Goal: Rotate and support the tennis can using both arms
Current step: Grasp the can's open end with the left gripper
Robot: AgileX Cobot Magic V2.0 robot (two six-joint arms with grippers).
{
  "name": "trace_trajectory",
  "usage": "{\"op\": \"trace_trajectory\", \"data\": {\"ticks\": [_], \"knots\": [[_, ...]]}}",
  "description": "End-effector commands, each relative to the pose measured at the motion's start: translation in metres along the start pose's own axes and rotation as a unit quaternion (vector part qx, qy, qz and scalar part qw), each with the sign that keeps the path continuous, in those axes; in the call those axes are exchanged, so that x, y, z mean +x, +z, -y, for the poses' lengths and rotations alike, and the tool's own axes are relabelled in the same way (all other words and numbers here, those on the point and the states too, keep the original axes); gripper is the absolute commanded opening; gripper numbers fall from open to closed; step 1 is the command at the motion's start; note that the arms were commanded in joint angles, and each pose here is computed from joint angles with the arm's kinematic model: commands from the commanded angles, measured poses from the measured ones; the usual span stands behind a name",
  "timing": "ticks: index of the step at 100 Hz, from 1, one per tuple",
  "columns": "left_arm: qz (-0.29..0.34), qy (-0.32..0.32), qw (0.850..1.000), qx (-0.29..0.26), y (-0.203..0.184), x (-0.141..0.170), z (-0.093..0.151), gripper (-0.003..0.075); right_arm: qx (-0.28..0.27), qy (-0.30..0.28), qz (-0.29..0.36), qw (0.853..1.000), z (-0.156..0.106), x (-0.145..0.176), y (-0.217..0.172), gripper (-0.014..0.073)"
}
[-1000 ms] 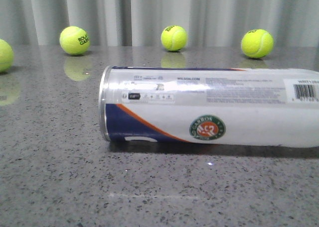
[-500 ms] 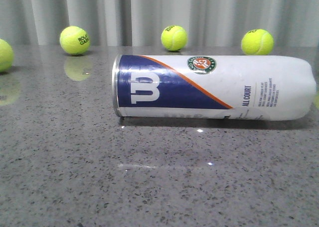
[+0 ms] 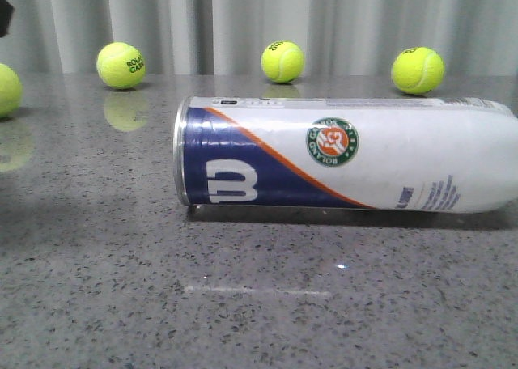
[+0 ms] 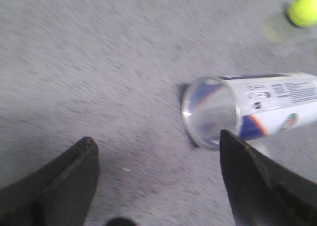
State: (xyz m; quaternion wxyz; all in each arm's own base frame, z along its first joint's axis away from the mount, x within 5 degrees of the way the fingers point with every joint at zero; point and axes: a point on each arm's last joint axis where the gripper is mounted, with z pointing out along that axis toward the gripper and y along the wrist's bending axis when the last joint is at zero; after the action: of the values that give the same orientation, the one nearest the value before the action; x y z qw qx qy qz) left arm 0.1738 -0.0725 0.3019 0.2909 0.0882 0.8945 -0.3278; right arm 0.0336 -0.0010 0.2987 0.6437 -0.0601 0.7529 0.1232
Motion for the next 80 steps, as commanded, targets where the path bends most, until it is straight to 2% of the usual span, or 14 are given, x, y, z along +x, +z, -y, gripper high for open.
{"op": "trace_trajectory", "data": {"ticks": [1, 20, 33, 46, 62, 80], "knots": [[-0.005, -0.028, 0.997, 0.074, 0.005, -0.012, 0.01, 0.0494, -0.007, -0.01, 0.047, 0.999, -0.002, -0.014, -0.002, -0.0056], [-0.082, -0.065, 0.985, 0.14, 0.023, -0.009, 0.009, 0.0494, -0.007, -0.01, 0.047, 0.999, -0.002, -0.014, -0.002, -0.0056], [-0.111, -0.088, 0.974, 0.175, 0.034, -0.01, 0.006, 0.0494, -0.007, -0.01, 0.047, 0.999, -0.002, -0.014, -0.002, -0.0056], [-0.136, -0.116, 0.953, 0.246, 0.043, -0.012, 0.008, 0.0494, -0.007, -0.01, 0.047, 0.999, -0.002, -0.014, -0.002, -0.0056], [-0.155, -0.135, 0.945, 0.253, 0.059, -0.013, 0.004, 0.0494, -0.007, -0.01, 0.047, 0.999, -0.002, -0.014, -0.002, -0.0056], [-0.158, -0.137, 0.934, 0.29, 0.075, -0.019, 0.013, 0.0494, -0.007, -0.01, 0.047, 0.999, -0.002, -0.014, -0.002, -0.0056]]}}
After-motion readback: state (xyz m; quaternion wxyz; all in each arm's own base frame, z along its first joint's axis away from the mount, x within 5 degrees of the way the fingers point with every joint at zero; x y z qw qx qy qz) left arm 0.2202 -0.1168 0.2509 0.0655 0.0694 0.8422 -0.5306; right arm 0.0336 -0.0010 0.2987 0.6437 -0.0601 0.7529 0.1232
